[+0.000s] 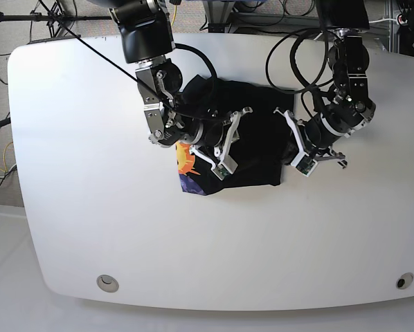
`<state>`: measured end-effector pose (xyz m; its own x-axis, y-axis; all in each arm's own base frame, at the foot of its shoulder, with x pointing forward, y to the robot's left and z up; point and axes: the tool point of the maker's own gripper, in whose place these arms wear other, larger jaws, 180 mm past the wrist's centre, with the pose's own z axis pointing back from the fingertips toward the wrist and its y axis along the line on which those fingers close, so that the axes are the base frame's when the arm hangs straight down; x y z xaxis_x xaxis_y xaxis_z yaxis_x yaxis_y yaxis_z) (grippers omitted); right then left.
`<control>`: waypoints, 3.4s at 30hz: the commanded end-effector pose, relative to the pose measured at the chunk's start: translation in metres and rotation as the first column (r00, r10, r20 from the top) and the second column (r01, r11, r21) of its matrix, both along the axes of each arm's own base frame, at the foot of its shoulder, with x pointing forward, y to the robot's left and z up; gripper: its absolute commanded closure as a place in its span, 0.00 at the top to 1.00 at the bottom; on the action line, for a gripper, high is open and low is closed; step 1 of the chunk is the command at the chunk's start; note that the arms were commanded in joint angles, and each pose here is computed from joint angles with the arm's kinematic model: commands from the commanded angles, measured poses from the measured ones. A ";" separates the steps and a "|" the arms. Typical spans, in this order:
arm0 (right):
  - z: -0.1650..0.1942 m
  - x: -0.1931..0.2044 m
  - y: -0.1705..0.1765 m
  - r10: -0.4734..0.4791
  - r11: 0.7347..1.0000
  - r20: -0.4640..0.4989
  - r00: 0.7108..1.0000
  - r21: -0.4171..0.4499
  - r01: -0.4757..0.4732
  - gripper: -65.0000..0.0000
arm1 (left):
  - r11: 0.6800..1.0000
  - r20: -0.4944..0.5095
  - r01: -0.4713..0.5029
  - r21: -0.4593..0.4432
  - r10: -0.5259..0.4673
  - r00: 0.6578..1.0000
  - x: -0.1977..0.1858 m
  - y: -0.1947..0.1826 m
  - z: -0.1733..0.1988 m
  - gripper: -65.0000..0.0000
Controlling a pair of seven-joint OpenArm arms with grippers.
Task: Fold the T-shirt properly
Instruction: 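Hold the folded shirt edge with the right gripper while the left gripper releases, then grasp the shirt edge with the left gripper beside the right gripper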
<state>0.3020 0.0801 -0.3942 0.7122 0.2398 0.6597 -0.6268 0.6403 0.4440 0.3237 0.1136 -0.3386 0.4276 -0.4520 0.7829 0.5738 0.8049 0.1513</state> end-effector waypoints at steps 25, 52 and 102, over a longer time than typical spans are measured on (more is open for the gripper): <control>0.038 0.001 0.024 0.070 0.997 0.121 0.990 0.033 -0.074 0.67 | 0.991 0.042 -0.128 0.031 0.127 0.991 0.018 0.056 0.014 0.00; 0.071 -0.046 0.090 0.313 0.945 0.241 0.919 0.020 -0.328 0.82 | 0.990 0.044 -0.131 0.047 0.129 0.991 0.018 0.063 0.015 0.00; 0.082 0.029 0.049 0.214 0.977 0.288 0.933 -0.048 -0.209 0.82 | 0.991 0.048 -0.128 0.036 0.126 0.991 0.018 0.058 0.017 0.00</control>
<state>0.2978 0.1514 -0.3217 0.4330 0.3949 0.8103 -0.8781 0.3880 0.2801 0.3431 0.1724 -0.3254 0.4622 -0.3744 0.8039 0.4266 0.8886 0.1685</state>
